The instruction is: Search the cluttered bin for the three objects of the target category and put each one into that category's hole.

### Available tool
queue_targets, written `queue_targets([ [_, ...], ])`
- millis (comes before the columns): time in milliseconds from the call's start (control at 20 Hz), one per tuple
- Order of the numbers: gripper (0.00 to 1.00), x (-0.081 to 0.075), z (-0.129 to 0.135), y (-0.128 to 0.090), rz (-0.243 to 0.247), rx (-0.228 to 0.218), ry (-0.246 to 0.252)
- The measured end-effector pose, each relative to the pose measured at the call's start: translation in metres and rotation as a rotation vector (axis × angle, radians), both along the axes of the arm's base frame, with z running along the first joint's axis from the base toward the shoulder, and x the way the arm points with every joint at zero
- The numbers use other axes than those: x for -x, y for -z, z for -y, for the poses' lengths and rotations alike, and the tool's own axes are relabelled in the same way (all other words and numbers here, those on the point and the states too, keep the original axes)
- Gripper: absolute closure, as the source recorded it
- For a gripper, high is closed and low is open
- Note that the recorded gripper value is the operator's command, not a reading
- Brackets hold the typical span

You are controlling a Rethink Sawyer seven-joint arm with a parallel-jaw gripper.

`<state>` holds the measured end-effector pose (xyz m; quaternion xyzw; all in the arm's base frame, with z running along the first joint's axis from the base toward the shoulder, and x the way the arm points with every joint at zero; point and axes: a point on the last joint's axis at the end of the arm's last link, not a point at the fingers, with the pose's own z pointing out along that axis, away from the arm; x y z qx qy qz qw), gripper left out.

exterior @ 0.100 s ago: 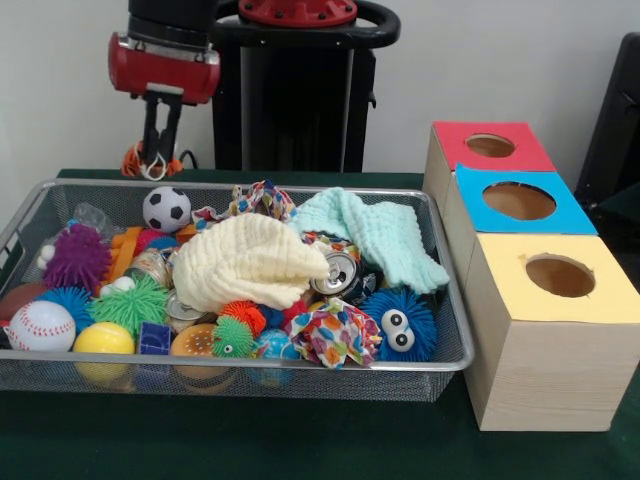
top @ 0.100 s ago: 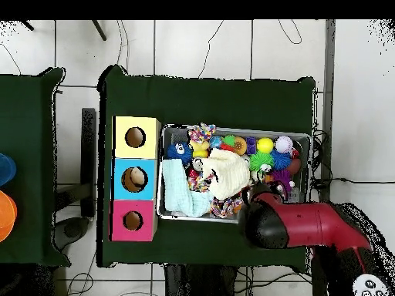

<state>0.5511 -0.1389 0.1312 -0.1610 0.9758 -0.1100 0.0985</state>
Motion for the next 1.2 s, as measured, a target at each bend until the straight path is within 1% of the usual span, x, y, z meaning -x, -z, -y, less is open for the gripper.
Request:
queue_targets([
  [200, 1.0, -0.003, -0.019, -0.008, -0.003, -0.019, -0.004],
  [450, 1.0, -0.004, -0.043, -0.017, -0.007, -0.03, -0.016],
  [500, 1.0, -0.004, -0.055, -0.021, -0.009, -0.034, -0.025],
  [750, 1.0, -0.004, -0.082, -0.029, -0.014, -0.04, -0.049],
  [950, 1.0, -0.005, -0.118, -0.039, -0.013, -0.04, -0.091],
  [1050, 1.0, -0.005, -0.129, -0.041, -0.013, -0.041, -0.104],
  [1100, 1.0, -0.005, -0.144, -0.045, -0.014, -0.042, -0.119],
  [1200, 1.0, -0.004, -0.153, -0.047, -0.013, -0.04, -0.128],
])
